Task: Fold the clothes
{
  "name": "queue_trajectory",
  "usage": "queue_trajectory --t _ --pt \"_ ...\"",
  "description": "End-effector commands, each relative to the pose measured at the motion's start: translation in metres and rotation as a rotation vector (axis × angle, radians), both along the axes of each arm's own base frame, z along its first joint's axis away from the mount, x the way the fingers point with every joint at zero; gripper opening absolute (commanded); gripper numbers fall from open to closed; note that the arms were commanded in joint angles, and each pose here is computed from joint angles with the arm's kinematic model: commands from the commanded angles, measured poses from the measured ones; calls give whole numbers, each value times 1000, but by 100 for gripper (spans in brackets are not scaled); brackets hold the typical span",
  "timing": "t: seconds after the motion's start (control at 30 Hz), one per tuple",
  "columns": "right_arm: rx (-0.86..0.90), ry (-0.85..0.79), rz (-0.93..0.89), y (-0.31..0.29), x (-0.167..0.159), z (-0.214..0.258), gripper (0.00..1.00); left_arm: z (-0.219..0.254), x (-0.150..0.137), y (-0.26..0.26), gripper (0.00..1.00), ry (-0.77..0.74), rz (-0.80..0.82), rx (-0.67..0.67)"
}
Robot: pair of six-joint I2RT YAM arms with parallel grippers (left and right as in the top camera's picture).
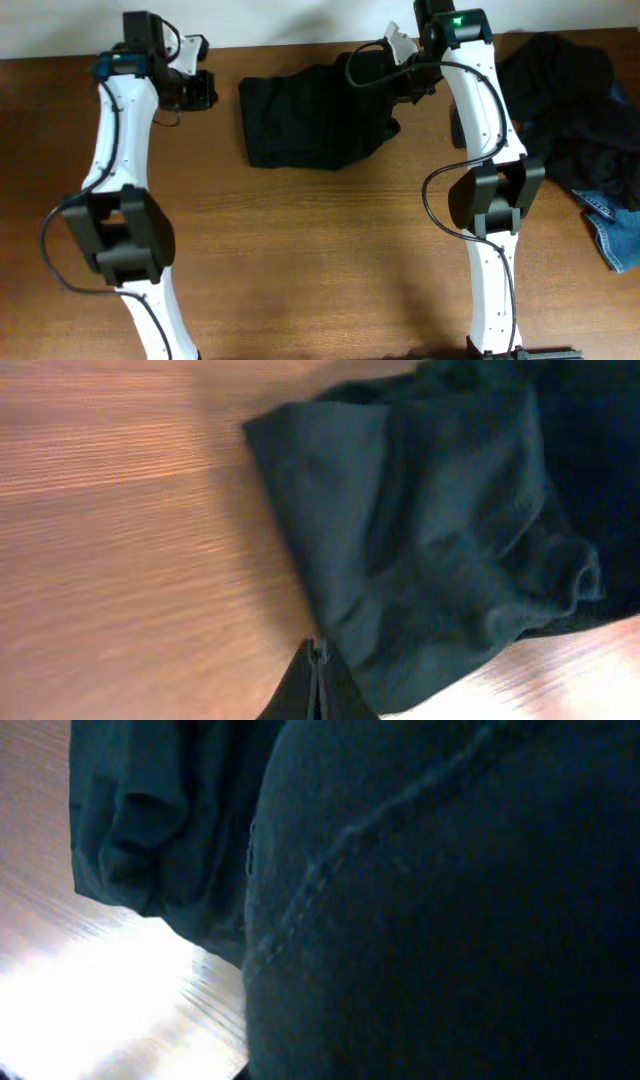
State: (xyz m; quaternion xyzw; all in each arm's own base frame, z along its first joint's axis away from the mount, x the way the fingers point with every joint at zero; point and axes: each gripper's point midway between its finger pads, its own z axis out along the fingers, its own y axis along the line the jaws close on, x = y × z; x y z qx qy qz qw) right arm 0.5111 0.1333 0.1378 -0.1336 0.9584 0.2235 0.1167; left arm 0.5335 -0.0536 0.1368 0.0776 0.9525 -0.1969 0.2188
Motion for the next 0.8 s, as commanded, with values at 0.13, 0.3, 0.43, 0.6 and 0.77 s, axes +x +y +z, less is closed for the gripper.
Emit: queue_trajectory --t 0.13,0.3,0.43,0.6,0.77 --pt "26 -80 23 6 -2 36 4 -43 1 -41 1 86 -91 -231" --pt "26 -78 23 6 -2 36 4 -62 2 -53 0 113 -117 -292" --pt "26 -74 23 6 -3 36 4 -68 5 -60 1 103 -131 -280" --pt "24 -64 23 5 -5 35 4 -91 4 -55 1 137 -108 -210" --pt "25 -63 24 6 -6 35 4 -118 1 -51 0 187 -81 -167"
